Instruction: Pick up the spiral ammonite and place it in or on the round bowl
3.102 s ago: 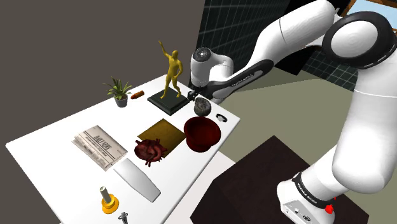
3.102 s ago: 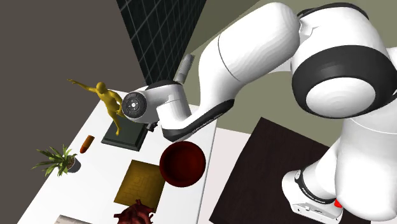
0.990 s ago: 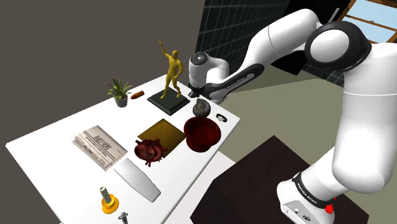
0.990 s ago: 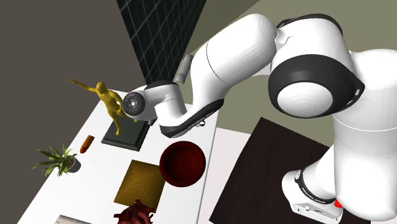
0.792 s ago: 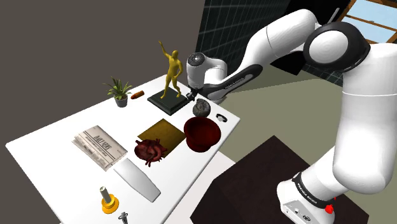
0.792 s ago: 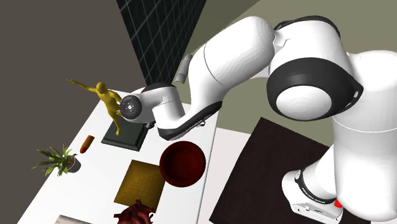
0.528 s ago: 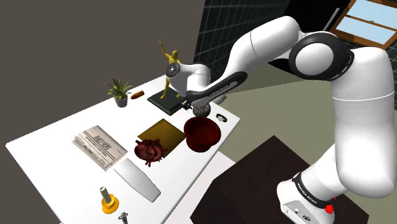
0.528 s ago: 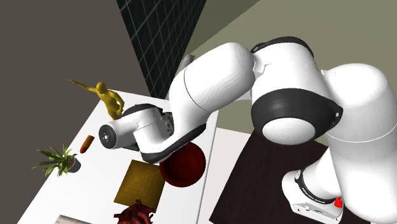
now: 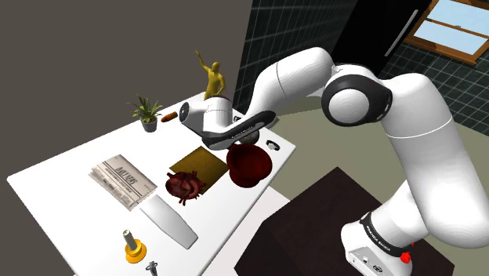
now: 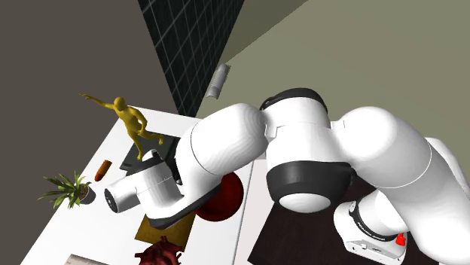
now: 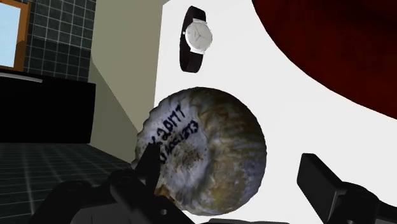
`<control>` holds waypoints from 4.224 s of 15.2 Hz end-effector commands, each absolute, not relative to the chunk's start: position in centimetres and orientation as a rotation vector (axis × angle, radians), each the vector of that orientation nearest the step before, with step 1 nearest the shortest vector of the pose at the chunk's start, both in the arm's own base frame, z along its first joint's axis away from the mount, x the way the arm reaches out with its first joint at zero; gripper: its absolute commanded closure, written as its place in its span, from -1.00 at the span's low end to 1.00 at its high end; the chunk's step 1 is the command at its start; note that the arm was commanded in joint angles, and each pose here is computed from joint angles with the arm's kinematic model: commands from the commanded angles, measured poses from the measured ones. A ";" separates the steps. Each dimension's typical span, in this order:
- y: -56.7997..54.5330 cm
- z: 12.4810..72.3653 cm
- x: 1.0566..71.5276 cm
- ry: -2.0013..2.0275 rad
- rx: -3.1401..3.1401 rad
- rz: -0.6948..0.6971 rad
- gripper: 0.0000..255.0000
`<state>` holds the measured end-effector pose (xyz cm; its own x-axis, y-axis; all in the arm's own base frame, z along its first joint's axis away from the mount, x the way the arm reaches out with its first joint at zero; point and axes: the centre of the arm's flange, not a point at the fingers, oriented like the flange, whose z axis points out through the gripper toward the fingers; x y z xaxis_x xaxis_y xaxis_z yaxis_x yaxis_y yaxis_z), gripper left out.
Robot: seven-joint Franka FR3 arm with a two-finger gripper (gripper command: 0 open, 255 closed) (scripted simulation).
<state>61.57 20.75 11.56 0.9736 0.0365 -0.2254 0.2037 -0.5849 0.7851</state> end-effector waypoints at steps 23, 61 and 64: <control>19.0 11.2 61.3 0.166 2.185 -0.232 1.00; 25.7 27.4 53.1 0.166 2.185 -0.232 1.00; 28.2 27.6 50.1 0.166 2.185 -0.232 1.00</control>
<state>50.90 27.21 27.33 0.9730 0.0354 -0.2280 0.2055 -0.5825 0.7864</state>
